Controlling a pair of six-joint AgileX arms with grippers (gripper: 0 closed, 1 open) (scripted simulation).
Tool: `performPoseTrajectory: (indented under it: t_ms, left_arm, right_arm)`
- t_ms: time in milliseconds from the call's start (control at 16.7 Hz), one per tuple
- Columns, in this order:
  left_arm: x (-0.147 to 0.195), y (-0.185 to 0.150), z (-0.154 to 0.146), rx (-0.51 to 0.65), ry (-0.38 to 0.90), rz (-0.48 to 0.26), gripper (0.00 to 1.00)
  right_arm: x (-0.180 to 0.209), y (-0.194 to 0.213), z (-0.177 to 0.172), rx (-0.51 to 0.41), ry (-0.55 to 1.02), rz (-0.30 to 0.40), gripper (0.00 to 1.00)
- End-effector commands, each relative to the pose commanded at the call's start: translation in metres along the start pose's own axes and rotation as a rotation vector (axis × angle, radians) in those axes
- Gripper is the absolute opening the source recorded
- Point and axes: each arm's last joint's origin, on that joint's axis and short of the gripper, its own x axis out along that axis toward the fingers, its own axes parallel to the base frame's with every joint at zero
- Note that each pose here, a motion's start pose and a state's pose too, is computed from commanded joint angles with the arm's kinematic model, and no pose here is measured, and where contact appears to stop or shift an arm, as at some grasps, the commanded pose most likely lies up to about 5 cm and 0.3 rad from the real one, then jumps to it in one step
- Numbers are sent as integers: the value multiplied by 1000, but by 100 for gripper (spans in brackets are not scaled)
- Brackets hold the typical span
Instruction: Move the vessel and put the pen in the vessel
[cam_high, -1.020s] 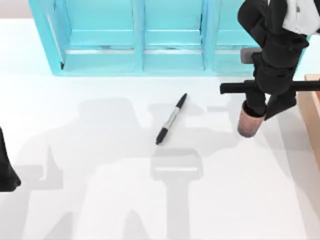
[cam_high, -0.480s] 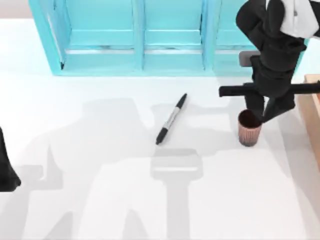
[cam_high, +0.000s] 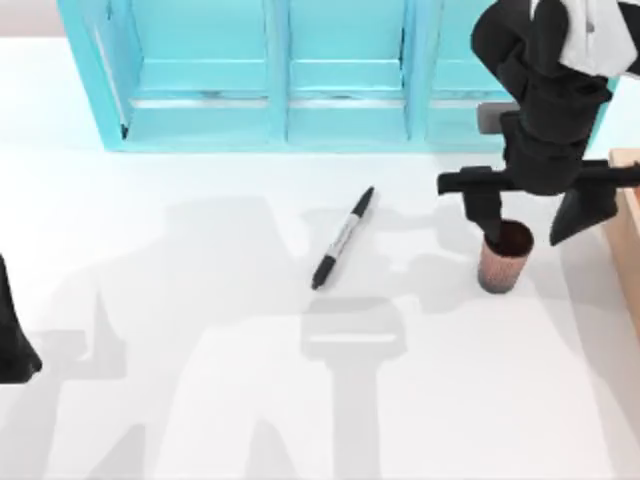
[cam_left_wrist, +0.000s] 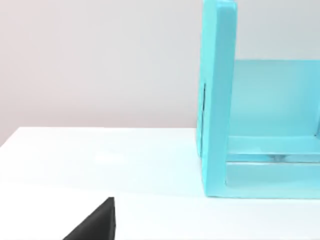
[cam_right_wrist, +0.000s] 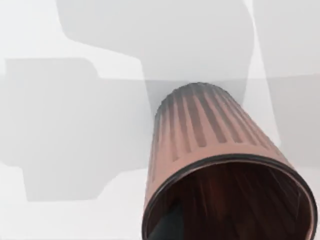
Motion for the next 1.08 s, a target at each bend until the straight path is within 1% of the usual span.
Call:
performPoseTrajectory:
  t_ms: [60,120,780,960,1080]
  left_arm:
    - [0,0,0,0,0,0,100]
    - [0,0,0,0,0,0,100]
    - [0,0,0,0,0,0,100]
    - [0,0,0,0,0,0,100]
    - [0,0,0,0,0,0,100]
  right_arm:
    - [0,0,0,0,0,0,98]
    - [0,0,0,0,0,0,100]
    - [-4,-1,3,10,13,-3,100]
    - [-25,0,11,17,36,-10,100]
    - [-51,1,15,16,35,-10,100]
